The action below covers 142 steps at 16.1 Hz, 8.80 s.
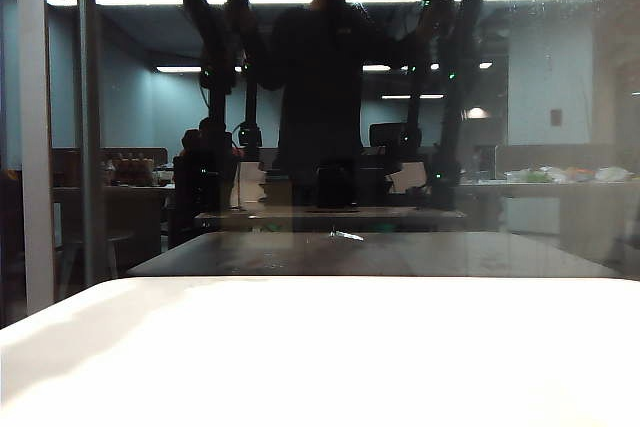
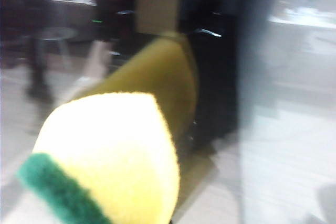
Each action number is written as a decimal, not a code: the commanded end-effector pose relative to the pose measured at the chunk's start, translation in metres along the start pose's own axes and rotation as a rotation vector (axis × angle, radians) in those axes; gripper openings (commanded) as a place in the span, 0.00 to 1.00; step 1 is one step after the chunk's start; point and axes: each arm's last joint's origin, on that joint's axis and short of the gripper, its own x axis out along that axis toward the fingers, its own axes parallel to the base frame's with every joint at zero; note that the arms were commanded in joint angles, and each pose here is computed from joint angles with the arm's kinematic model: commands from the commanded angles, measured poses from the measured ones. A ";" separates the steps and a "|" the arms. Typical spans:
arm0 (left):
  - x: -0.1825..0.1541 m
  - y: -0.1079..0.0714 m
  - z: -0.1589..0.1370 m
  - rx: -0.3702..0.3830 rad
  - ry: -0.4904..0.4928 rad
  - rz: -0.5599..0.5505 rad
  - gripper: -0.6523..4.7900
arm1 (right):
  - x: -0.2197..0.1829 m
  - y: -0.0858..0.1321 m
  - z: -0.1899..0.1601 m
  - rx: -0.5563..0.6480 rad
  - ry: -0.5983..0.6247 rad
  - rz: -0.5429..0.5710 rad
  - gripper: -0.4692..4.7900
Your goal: Reach upward to find where there is water on the glass, pick up the sponge from the table, dry the water, and finally place the sponge back on the table.
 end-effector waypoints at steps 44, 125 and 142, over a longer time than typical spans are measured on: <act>-0.090 -0.060 -0.021 0.017 0.082 -0.420 0.11 | -0.276 0.047 -0.072 0.135 0.143 -0.050 0.07; -0.187 -0.053 -0.198 -0.009 0.131 -0.194 0.11 | -0.187 0.103 -0.271 0.176 0.442 0.011 0.40; -0.186 -0.052 -0.277 0.001 0.110 -0.054 0.11 | -0.251 0.063 -0.242 0.165 0.289 -0.130 0.08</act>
